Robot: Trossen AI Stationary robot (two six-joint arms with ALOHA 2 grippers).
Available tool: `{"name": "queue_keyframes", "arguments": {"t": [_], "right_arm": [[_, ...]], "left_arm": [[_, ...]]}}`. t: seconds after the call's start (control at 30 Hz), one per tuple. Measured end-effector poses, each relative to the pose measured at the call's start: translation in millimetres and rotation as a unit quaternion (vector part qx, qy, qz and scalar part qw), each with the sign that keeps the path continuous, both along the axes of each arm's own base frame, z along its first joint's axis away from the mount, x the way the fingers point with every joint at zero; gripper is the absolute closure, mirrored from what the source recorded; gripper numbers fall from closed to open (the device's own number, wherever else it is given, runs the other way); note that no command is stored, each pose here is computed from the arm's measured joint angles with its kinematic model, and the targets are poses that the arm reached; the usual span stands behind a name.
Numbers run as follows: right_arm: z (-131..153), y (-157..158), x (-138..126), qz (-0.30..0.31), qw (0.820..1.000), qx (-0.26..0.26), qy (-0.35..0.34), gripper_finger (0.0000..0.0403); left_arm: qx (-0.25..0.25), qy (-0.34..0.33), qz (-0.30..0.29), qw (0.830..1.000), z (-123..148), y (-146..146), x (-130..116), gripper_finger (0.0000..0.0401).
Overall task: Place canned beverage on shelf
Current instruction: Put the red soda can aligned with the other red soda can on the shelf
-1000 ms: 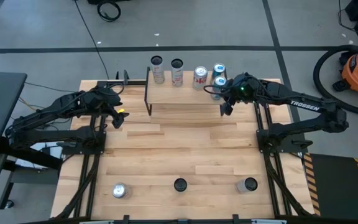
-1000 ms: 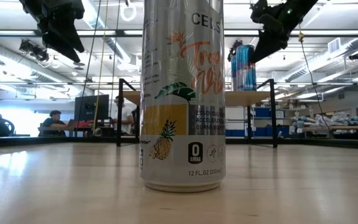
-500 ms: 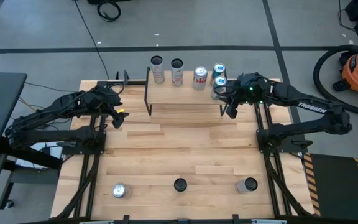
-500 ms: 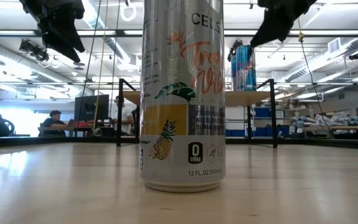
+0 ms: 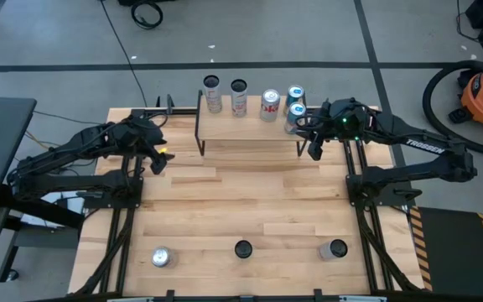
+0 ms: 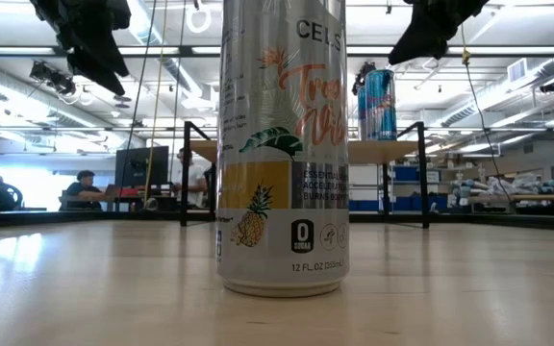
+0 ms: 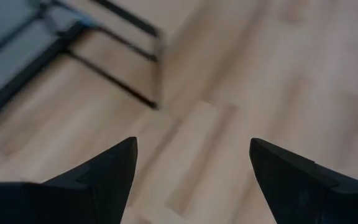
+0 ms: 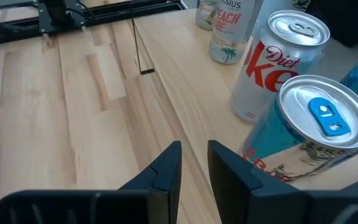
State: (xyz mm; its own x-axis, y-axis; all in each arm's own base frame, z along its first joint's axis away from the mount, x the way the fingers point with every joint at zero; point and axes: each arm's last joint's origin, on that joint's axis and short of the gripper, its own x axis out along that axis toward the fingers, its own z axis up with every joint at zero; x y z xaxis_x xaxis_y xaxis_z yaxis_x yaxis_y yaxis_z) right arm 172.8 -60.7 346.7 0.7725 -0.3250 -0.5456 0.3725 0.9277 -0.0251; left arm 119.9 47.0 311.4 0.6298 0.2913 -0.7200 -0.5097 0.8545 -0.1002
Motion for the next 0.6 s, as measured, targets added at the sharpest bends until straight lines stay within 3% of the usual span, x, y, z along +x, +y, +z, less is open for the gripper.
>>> {"name": "queue_keyframes", "arguments": {"t": [0.23,0.6], "right_arm": [[-0.1,0.0,-0.1,0.000,1.000,0.000,0.001,0.0316],[-0.2,0.0,-0.1,0.001,1.000,-0.001,0.001,0.0316]], "left_arm": [[-0.029,-0.009,-0.101,0.994,0.0,-18.4,5.6,0.0088],[-0.119,-0.065,-0.137,0.981,6.3,-51.5,14.7,0.0088]]}}
